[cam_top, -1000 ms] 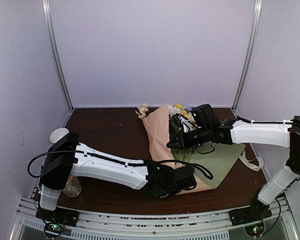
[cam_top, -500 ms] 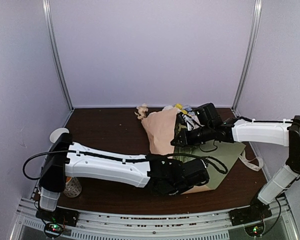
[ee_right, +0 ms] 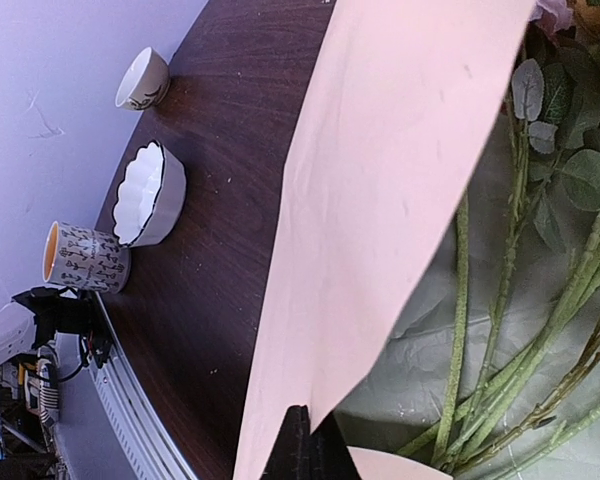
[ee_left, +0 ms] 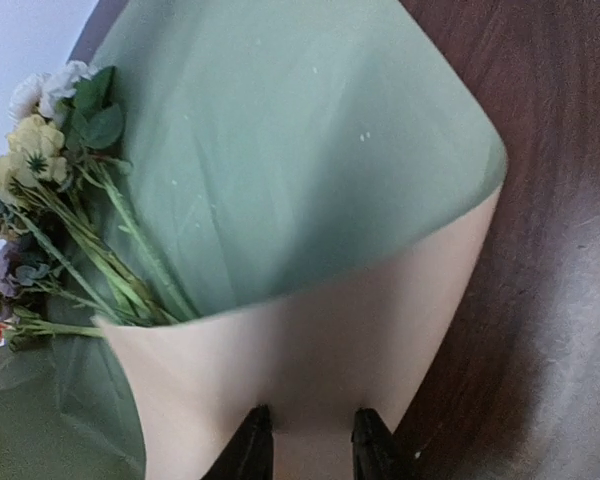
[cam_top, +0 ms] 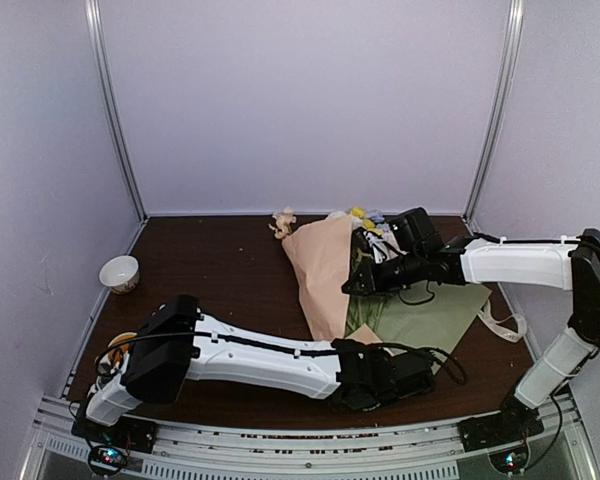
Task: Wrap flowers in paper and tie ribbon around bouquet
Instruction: Fold the one-fourth-folded wrapping paper at the center of the board.
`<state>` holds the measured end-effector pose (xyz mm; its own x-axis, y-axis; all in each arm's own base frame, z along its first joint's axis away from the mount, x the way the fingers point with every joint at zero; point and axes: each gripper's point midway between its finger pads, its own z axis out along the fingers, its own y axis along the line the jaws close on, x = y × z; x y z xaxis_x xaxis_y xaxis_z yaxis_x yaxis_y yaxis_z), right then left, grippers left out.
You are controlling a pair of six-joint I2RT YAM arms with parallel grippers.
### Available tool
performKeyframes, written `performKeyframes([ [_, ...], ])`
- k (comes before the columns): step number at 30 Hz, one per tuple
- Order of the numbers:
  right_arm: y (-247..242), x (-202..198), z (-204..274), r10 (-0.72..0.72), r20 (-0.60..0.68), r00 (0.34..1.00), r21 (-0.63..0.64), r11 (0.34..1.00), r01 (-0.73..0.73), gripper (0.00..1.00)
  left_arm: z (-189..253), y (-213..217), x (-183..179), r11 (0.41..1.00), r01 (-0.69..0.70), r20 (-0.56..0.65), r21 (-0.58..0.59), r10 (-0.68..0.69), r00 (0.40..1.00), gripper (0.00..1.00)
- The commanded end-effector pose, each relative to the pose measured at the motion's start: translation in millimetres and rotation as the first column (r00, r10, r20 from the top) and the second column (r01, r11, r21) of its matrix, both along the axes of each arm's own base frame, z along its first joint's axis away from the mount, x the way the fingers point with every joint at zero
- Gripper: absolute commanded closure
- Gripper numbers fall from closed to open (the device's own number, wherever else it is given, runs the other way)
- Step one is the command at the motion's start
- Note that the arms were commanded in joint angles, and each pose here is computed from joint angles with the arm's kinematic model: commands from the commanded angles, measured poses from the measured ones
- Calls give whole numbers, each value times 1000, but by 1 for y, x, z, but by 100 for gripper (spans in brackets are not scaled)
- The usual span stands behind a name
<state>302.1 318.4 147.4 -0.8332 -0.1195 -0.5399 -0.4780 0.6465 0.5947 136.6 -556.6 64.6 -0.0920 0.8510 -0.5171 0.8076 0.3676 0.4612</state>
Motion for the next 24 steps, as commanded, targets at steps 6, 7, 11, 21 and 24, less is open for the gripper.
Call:
performKeyframes([
  [6, -4, -3, 4, 27, 7, 1000, 2, 1000, -27, 100, -38, 8, 22, 997, -81, -137, -4, 80, 987, 69],
  [7, -7, -2, 3, 22, 8, 1000, -4, 1000, -22, 100, -42, 9, 20, 997, -78, -149, 0, 77, 986, 69],
  [11, -18, 5, -5, 0, -4, 1000, -18, 1000, 0, 100, -53, 12, 16, 997, -75, -173, 8, 75, 982, 69],
  [21, -47, 25, -41, -87, -75, 993, -87, 993, 81, 100, -62, 17, 12, 998, -59, -192, 28, 63, 979, 67],
  [24, -56, 26, -56, -115, -88, 989, -114, 988, 105, 100, -53, 14, 12, 999, -49, -189, 12, 50, 981, 64],
])
